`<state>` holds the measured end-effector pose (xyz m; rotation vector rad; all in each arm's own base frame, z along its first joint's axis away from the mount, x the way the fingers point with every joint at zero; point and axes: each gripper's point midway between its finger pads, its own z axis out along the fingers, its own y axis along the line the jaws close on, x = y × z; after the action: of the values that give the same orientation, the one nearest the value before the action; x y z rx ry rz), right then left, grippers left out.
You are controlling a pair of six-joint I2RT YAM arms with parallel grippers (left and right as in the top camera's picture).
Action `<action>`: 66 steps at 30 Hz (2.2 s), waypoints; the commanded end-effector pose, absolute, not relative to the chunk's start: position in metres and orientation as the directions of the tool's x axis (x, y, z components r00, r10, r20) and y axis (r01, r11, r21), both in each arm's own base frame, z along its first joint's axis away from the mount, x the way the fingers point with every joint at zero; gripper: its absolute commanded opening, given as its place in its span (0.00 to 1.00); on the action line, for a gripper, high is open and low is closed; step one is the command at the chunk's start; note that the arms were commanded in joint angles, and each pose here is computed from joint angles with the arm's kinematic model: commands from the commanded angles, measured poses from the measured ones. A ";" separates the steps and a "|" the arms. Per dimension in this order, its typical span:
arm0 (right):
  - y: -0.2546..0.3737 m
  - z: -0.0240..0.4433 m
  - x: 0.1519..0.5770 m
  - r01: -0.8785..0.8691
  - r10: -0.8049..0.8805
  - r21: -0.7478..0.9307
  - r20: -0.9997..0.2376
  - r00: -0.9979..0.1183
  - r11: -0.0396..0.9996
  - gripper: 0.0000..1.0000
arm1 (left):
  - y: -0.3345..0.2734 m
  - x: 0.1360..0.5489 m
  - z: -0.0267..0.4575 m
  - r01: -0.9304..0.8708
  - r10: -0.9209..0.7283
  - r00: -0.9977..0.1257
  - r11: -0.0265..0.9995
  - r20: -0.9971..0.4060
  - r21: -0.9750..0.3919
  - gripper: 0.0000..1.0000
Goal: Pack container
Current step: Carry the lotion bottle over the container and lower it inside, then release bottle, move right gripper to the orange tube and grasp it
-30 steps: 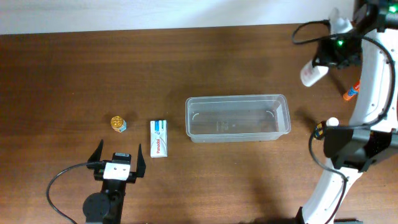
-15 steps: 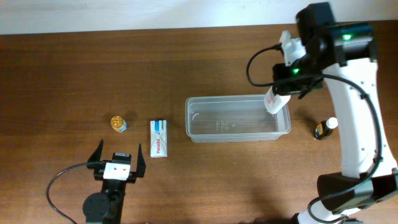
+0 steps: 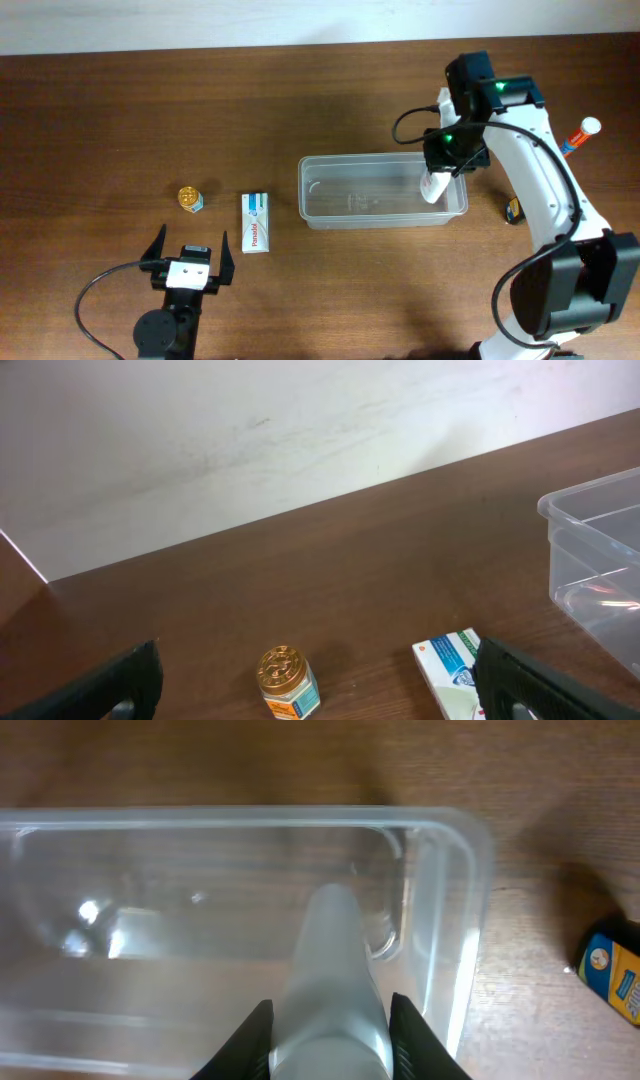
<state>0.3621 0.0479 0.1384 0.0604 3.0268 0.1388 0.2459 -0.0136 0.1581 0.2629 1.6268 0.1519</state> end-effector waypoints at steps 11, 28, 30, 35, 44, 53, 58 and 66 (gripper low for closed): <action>0.031 0.103 0.369 0.087 0.094 0.056 -0.146 -0.985 0.995 0.23 | -0.012 0.246 0.157 0.071 0.247 -0.062 0.967 -0.967 0.243 1.00; 0.021 0.084 0.379 0.088 0.100 0.068 -0.194 -0.976 0.994 0.27 | -0.012 0.246 0.157 0.071 0.247 -0.062 0.967 -0.967 0.243 1.00; 0.021 0.084 0.380 0.080 0.092 0.070 -0.198 -0.976 0.994 0.29 | -0.012 0.246 0.157 0.071 0.247 -0.062 0.967 -0.967 0.243 0.99; 0.022 0.085 0.383 0.062 0.075 0.067 -0.211 -0.975 0.996 0.37 | -0.012 0.246 0.157 0.071 0.247 -0.062 0.967 -0.967 0.243 0.99; 0.023 0.113 0.393 0.055 0.070 0.070 -0.245 -0.967 0.996 0.56 | -0.012 0.246 0.157 0.071 0.247 -0.062 0.967 -0.967 0.243 0.99; 0.005 0.214 0.408 0.018 0.012 -0.012 -0.364 -0.931 1.000 0.74 | -0.012 0.246 0.157 0.071 0.247 -0.062 0.967 -0.967 0.243 0.99; -0.057 0.266 0.405 0.136 0.067 -0.129 -0.435 -0.898 0.982 0.86 | -0.012 0.246 0.157 0.071 0.247 -0.062 0.967 -0.967 0.243 0.99; -0.160 0.257 0.389 0.348 0.307 -0.016 -0.435 -0.847 0.937 0.91 | -0.012 0.246 0.157 0.071 0.247 -0.062 0.967 -0.967 0.243 0.99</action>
<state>0.3924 -0.1366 0.2616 0.4070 2.6677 -0.2026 0.2459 -0.0136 0.1581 0.2629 1.6268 0.1519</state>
